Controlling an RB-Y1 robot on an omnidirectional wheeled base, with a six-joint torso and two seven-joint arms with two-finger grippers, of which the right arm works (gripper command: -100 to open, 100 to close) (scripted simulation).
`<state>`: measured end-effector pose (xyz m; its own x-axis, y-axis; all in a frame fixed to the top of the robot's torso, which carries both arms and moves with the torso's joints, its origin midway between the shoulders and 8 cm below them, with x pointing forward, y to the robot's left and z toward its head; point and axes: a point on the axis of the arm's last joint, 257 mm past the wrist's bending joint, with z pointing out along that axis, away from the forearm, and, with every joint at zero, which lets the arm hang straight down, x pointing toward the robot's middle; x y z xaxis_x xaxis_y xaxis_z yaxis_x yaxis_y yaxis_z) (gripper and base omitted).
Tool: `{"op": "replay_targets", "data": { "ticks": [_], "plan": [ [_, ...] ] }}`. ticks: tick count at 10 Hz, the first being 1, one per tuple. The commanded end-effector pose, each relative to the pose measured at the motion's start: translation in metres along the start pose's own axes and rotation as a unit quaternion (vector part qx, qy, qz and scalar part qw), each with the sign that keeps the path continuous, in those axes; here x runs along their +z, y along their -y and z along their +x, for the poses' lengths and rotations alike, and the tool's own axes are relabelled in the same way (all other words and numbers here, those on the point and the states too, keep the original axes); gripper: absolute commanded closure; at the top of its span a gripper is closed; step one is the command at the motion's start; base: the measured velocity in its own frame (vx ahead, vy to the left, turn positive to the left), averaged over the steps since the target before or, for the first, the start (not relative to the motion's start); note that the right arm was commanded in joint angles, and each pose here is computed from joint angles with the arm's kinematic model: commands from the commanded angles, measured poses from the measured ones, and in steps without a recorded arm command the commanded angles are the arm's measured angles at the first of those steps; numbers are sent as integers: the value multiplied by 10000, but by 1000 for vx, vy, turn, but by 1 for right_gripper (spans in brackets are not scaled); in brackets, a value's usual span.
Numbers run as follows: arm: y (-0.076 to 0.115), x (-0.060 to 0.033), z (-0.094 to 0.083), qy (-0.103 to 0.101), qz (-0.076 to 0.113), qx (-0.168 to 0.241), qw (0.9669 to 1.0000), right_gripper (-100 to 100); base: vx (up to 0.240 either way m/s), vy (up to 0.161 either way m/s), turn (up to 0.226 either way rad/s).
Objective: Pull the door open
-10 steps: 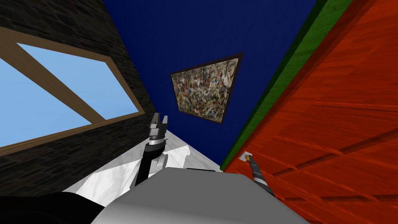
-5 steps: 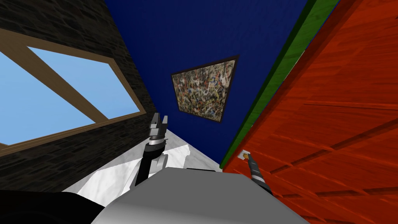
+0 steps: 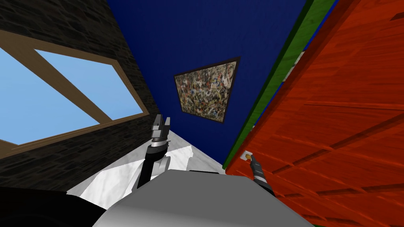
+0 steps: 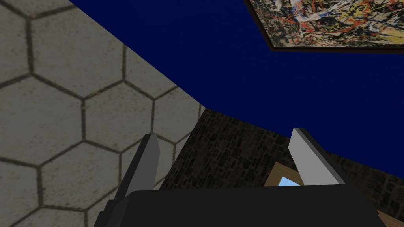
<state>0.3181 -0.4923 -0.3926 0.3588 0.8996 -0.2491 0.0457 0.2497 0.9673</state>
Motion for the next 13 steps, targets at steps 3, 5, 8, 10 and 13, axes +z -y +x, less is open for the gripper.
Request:
{"op": "replay_targets", "data": {
  "ticks": [3,5,8,10,13],
  "plan": [
    [-1,34,130,-67,14,511,9987,100,-44,-12,12],
    [-14,89,189,-87,13,929,9956,100,-52,-13,4],
    [-21,116,219,-96,15,1276,9918,100,-45,-9,13],
    [5,120,179,-18,60,1546,9880,-100,-45,-19,17],
    [-13,172,259,50,45,2177,9760,-100,-75,-14,22]
  ]
}}
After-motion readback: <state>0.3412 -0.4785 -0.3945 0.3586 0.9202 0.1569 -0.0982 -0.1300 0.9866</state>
